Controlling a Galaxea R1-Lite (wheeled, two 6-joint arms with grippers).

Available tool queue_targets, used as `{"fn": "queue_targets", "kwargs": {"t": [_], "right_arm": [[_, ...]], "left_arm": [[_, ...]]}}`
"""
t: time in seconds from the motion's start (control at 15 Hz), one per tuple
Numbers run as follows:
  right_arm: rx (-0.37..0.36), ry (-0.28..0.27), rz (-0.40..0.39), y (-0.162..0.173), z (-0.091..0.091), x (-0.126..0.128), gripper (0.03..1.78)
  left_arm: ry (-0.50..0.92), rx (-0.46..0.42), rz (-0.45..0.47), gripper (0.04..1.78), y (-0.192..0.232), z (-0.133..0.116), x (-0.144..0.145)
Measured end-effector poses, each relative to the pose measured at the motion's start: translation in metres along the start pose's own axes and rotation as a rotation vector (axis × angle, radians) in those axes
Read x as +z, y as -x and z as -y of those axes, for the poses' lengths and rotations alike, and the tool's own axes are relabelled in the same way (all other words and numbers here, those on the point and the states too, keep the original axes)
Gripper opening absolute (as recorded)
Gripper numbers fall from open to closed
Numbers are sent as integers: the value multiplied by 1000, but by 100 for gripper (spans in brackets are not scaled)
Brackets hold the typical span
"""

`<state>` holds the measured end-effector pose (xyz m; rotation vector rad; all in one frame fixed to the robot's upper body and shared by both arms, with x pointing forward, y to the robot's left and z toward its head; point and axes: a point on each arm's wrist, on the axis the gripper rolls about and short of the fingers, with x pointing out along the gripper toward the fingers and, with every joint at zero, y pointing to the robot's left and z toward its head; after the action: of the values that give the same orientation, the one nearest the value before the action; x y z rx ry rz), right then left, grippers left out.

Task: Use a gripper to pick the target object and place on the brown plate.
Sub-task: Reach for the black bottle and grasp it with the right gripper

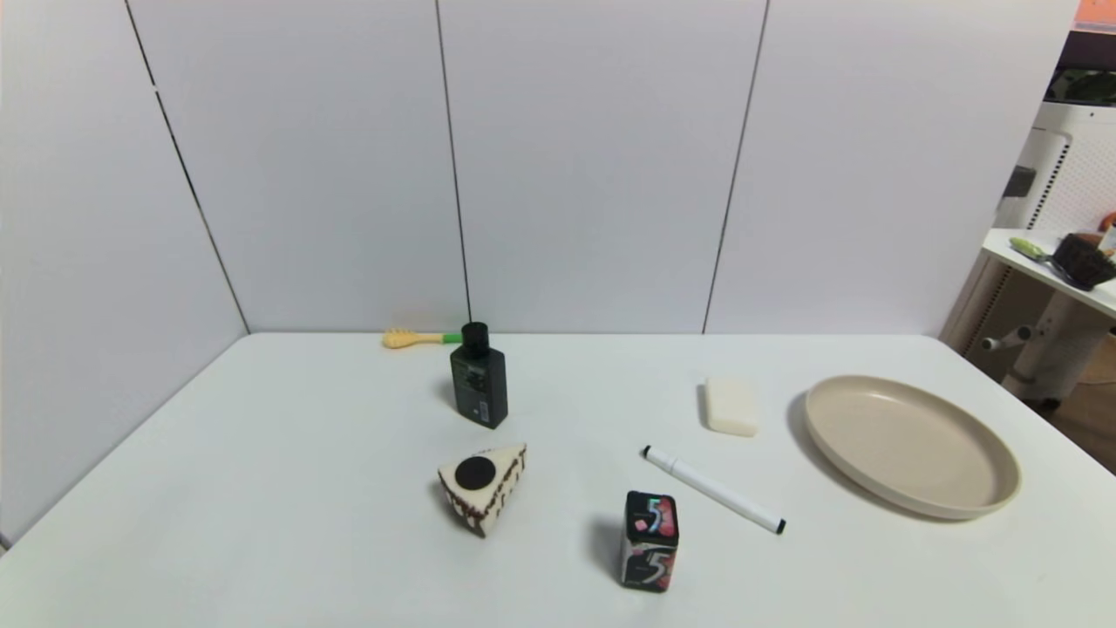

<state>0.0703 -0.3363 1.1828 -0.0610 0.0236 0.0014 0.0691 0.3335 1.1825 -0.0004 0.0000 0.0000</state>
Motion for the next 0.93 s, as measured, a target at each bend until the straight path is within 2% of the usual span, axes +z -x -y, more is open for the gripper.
{"fn": "queue_targets", "kwargs": {"t": [0.2,0.4,0.53,0.67,0.8,0.93], "right_arm": [[11,42,7,-5,2,34,169],[94,87,12,-23,4,92,169],[198,135,7,-44,3,131,169],[335,173,1,-74,-2,165,169],[480,191,-27,-108,-14,187,169],[595,199,-64,-143,-32,202,169]], "left_arm": [[0,0,0,175,0,0,0],[0,0,0,175,0,0,0],[0,0,0,175,0,0,0],[0,0,0,175,0,0,0],[0,0,0,175,0,0,0],[0,0,0,175,0,0,0]]}}
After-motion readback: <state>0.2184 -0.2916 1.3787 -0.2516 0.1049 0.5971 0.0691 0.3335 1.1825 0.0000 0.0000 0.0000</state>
